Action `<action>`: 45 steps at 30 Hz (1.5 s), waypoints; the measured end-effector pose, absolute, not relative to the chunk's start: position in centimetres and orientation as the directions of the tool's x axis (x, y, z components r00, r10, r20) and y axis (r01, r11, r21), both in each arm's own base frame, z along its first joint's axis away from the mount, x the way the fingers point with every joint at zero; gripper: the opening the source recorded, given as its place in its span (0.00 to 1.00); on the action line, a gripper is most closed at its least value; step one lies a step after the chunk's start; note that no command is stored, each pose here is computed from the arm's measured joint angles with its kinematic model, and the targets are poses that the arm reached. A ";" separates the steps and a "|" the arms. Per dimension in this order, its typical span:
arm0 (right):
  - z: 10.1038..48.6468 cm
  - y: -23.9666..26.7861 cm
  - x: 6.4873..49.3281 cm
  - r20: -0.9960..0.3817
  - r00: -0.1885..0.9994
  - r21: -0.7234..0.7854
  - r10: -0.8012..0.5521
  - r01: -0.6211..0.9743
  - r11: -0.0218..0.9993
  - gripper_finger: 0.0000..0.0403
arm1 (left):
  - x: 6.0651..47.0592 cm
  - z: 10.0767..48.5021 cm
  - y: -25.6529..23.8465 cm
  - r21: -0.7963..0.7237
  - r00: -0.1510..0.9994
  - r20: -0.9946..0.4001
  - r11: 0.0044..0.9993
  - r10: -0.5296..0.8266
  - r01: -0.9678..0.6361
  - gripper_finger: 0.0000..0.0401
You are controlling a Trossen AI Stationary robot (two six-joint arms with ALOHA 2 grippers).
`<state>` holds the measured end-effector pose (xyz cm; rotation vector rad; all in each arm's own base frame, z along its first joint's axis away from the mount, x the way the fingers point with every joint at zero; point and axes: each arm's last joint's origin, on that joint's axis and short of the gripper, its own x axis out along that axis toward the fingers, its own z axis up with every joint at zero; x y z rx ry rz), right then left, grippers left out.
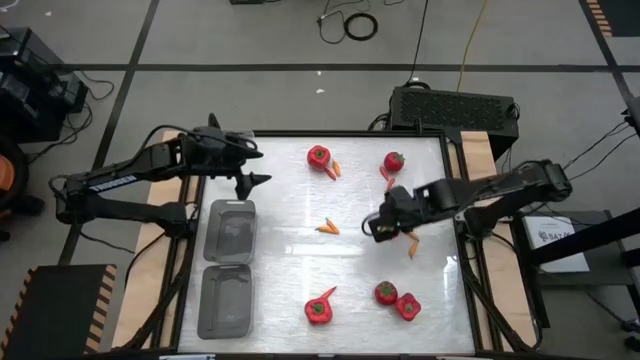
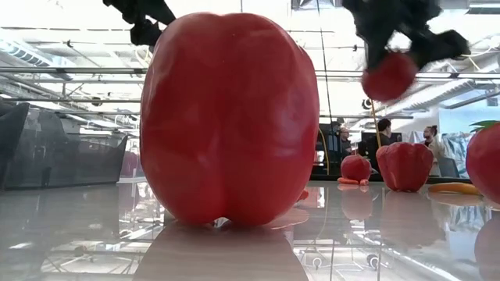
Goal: Sort produce into baskets
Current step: Put the red tomato into the transparent bin
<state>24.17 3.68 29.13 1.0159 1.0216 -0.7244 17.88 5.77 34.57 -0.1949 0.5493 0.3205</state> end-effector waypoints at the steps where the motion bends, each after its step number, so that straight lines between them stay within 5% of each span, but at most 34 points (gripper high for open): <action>1: 29.8 3.2 24.5 -0.918 0.394 0.347 -0.048 0.855 0.386 0.67 | 17.9 34.4 5.7 -0.092 0.803 -0.544 0.933 0.244 -0.347 0.89; 11: 31.6 -4.1 29.9 -0.836 0.516 0.351 -0.186 0.764 0.541 0.67 | 17.4 32.0 5.6 -0.105 0.761 -0.606 0.925 0.231 -0.365 0.89; 26: 28.5 -13.8 41.7 -0.570 0.802 0.413 -0.180 0.469 0.781 0.67 | 15.8 32.0 4.3 -0.222 0.757 -0.624 0.884 0.196 -0.411 0.89; 45: 25.0 -18.1 54.1 -0.388 0.909 0.376 -0.149 0.304 0.876 0.69 | 13.2 32.0 3.5 -0.276 0.717 -0.671 0.833 0.191 -0.480 0.89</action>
